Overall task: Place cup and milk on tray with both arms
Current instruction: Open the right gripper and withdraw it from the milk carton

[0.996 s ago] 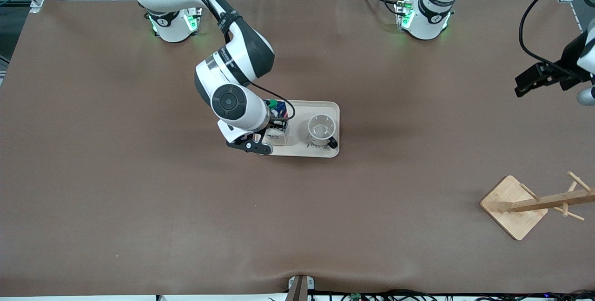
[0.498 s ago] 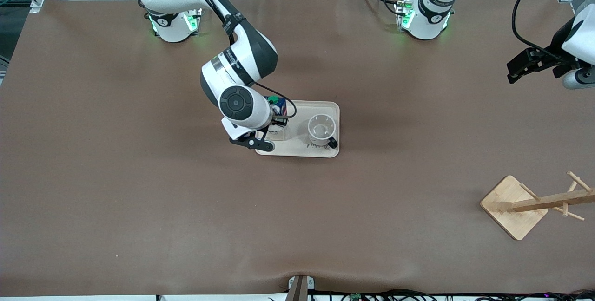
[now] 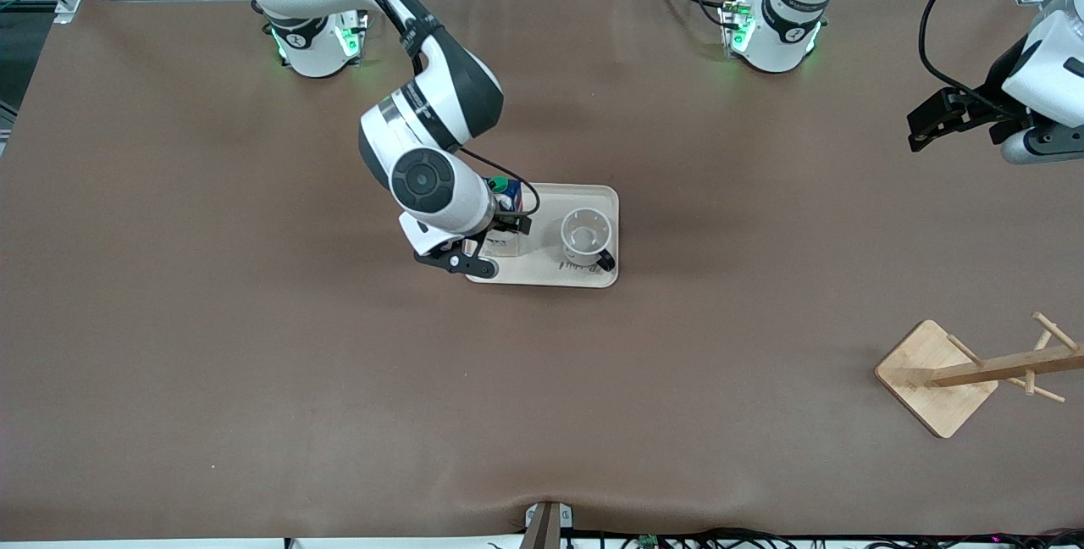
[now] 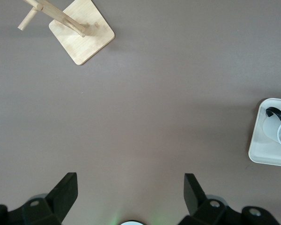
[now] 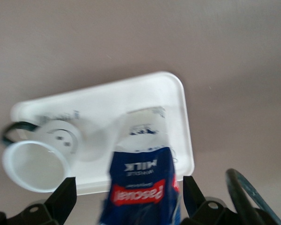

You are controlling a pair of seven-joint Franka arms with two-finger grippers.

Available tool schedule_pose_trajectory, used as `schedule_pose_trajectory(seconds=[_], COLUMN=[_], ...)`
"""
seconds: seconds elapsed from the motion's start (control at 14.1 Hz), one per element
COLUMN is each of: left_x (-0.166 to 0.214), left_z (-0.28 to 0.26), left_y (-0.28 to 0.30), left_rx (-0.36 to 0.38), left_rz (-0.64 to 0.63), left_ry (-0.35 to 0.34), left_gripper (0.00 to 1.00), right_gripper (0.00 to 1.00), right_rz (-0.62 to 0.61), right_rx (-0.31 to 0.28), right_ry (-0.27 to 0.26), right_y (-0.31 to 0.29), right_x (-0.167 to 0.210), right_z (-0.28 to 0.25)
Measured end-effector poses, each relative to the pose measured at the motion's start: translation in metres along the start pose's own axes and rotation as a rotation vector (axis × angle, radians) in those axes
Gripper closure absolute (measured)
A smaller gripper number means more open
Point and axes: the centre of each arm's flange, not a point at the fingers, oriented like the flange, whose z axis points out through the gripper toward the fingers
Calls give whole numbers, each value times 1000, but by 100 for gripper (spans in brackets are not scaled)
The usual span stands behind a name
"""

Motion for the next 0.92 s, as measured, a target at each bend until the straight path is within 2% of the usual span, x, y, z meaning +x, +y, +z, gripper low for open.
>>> schedule_pose_trajectory(seconds=[0.21,0.36,0.64,0.78,0.92], left_x=[0,0,0,-2,-3], left_z=[1,0,0,-1,-3], left_y=[0,1,-1,-2,-7], left_rx=[-2,-3,-6,-6,-6], left_rz=[1,11,57,55,48], left_ry=[1,3,0,-2,-2], left_gripper=[0,0,0,0,0], right_gripper=[0,0,0,0,0], right_rz=[25,82,220,263,253], right_rx=[96,123,119,102,83], right_ry=[88,110,96,71,90], right_y=[8,40,140,183,214], right_x=[21,49,88,88,77], right_z=[-72,-109,-199,-238,-272])
